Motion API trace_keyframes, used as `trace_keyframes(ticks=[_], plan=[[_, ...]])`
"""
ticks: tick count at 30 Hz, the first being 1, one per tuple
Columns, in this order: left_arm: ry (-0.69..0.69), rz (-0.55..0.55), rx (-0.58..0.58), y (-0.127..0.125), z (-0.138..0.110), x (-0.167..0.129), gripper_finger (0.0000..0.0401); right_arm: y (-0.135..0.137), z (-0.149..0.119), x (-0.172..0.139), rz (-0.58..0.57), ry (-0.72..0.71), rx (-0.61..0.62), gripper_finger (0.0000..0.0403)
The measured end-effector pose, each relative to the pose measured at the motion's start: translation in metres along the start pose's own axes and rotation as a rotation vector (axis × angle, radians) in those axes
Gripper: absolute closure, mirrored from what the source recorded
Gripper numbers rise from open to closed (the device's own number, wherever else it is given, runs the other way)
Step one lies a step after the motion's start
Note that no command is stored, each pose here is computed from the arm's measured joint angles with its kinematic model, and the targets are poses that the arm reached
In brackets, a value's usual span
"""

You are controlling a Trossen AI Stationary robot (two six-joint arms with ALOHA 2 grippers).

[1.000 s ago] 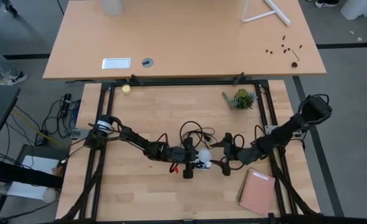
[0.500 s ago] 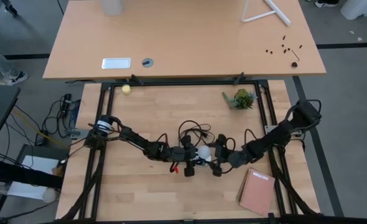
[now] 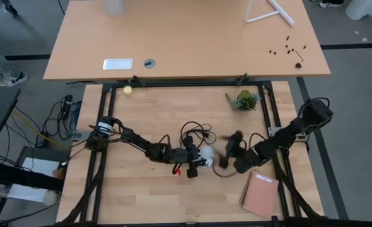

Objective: Screw lightbulb
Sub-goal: Remove the white lightbulb from the lamp

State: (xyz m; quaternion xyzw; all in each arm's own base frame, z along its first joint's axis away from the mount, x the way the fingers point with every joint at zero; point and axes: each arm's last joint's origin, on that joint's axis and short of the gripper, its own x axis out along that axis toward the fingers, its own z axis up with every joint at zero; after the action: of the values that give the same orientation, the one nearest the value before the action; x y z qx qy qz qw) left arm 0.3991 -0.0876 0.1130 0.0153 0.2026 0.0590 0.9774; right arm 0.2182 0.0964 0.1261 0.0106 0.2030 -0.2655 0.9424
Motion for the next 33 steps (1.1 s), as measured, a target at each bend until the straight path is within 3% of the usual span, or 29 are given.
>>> trace_keyframes(ticks=[2, 3, 5, 8, 11, 18, 33], plan=[[0.0, -0.01, 0.004, -0.002, 0.0, -0.001, 0.0217, -0.013, -0.011, -0.002, -0.136, 0.01, 0.027, 0.0055], [0.0, -0.014, 0.006, -0.002, 0.0, -0.001, 0.0217, -0.013, -0.01, -0.003, -0.138, 0.007, 0.058, 0.0055], [0.0, -0.018, 0.006, -0.002, 0.0, -0.001, 0.0217, -0.007, -0.005, -0.004, -0.052, 0.03, 0.076, 0.0055], [-0.002, -0.018, 0.009, -0.002, 0.0, -0.001, 0.0217, 0.002, -0.006, -0.003, 0.153, 0.118, -0.001, 0.0055], [0.0, -0.017, 0.008, -0.002, 0.0, -0.001, 0.0217, 0.009, 0.004, -0.004, 0.263, 0.072, -0.006, 0.0055], [0.0, -0.012, 0.008, -0.002, 0.0, -0.001, 0.0217, 0.011, 0.018, 0.0, 0.295, -0.039, -0.034, 0.0056], [-0.003, 0.013, 0.006, -0.001, 0.0, -0.001, 0.0218, 0.009, 0.023, 0.006, 0.384, -0.032, -0.029, 0.0056]])
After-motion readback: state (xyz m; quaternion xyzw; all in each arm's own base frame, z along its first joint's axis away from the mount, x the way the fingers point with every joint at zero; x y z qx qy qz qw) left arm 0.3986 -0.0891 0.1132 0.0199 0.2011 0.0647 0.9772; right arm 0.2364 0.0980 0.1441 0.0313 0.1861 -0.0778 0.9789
